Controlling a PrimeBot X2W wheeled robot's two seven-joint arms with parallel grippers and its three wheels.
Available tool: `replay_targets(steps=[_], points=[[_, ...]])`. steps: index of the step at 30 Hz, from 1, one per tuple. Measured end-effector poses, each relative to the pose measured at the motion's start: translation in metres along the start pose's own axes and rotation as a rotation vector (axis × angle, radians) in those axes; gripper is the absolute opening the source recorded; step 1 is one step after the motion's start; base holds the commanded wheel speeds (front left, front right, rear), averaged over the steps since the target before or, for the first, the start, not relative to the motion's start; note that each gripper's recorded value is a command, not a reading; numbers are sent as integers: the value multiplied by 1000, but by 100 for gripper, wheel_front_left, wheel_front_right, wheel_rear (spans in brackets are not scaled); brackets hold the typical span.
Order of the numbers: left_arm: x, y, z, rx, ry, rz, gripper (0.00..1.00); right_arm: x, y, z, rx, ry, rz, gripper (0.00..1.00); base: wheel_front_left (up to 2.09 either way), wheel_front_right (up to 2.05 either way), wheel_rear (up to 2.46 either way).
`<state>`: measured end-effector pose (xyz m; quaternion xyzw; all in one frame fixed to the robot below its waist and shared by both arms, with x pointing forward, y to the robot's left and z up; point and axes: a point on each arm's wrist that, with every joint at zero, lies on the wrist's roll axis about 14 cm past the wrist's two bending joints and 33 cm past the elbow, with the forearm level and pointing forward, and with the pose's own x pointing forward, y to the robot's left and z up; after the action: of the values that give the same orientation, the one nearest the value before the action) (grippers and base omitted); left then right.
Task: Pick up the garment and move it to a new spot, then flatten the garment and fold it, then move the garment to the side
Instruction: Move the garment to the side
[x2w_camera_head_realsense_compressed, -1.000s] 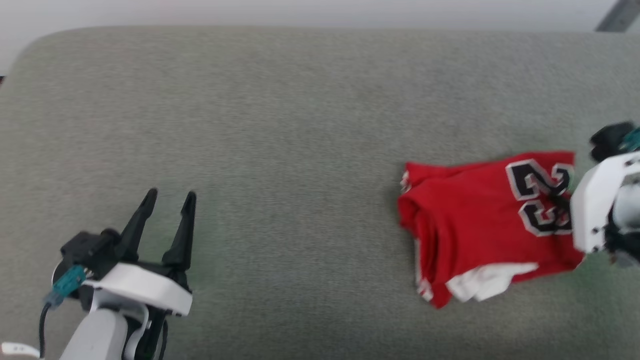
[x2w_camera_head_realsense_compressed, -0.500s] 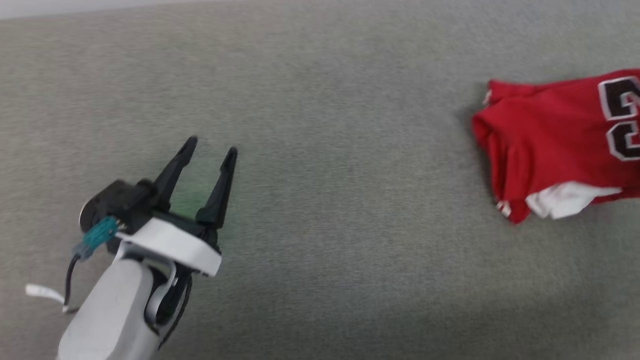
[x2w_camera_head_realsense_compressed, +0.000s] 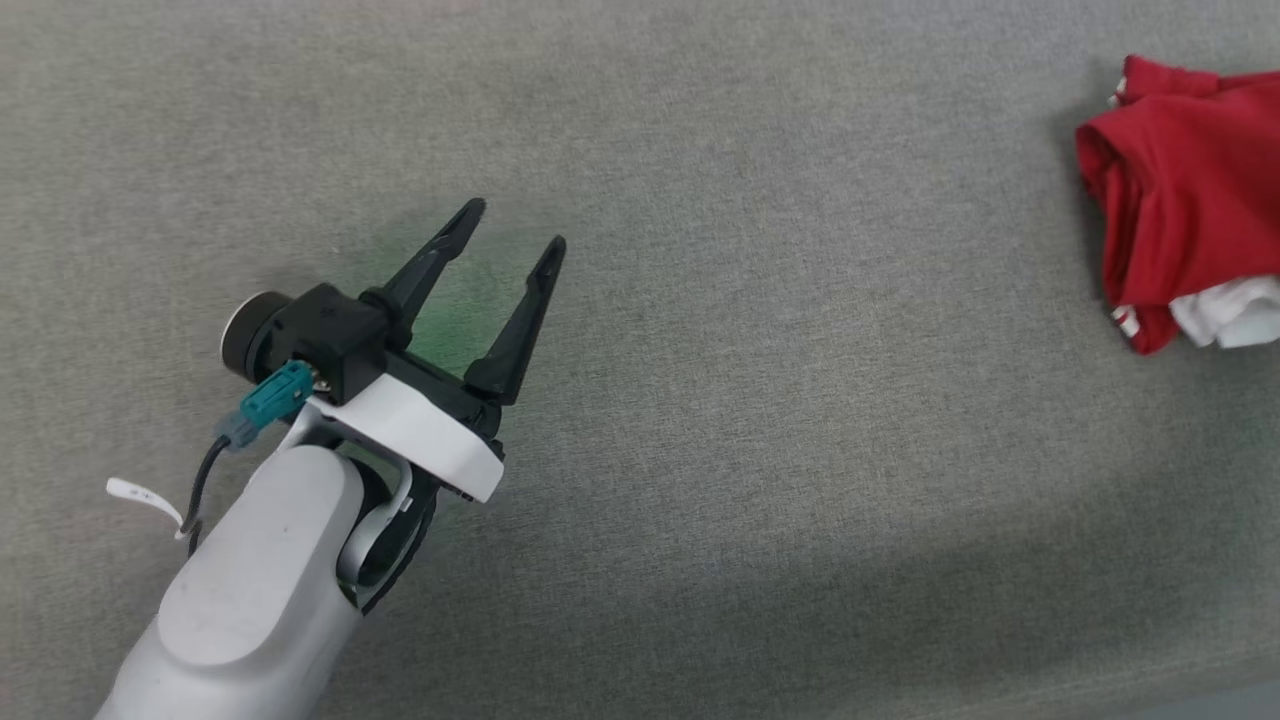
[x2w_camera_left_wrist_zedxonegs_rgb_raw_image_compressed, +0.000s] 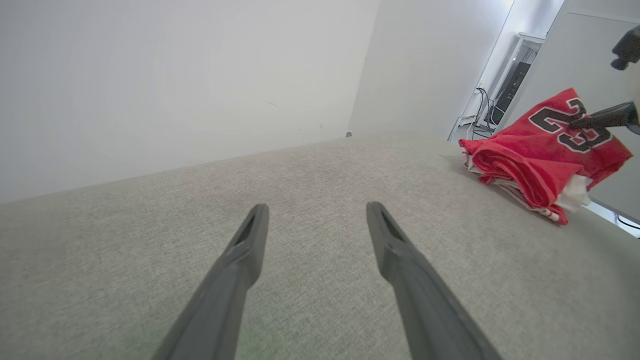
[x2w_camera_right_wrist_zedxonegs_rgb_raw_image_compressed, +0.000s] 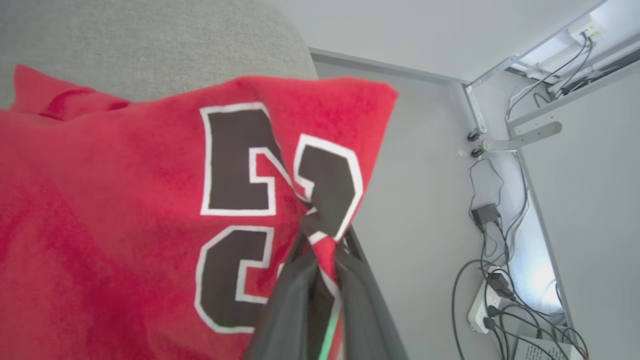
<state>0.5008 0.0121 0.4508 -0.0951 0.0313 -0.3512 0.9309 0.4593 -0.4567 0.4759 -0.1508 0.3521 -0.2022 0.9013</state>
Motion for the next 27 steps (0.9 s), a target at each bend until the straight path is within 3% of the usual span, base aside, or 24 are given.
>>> replay_targets(steps=[17, 18, 20, 21, 27], points=[[3, 12, -8, -5, 19, 4, 100, 33, 40, -9, -40, -16, 5, 2, 0, 0, 0], [3, 14, -6, -3, 14, 10, 100, 33, 40, -7, -41, -22, 3, 24, 0, 0, 0], [0, 17, -2, 1, 8, 22, 100, 32, 43, -3, -56, -39, 10, 55, 0, 0, 0], [-2, 19, 0, 2, 4, 32, 100, 32, 45, -4, -53, -34, 17, 100, 0, 0, 0], [-17, 29, 12, 5, -16, 86, 100, 21, 35, 12, -40, -83, 17, 100, 0, 0, 0]])
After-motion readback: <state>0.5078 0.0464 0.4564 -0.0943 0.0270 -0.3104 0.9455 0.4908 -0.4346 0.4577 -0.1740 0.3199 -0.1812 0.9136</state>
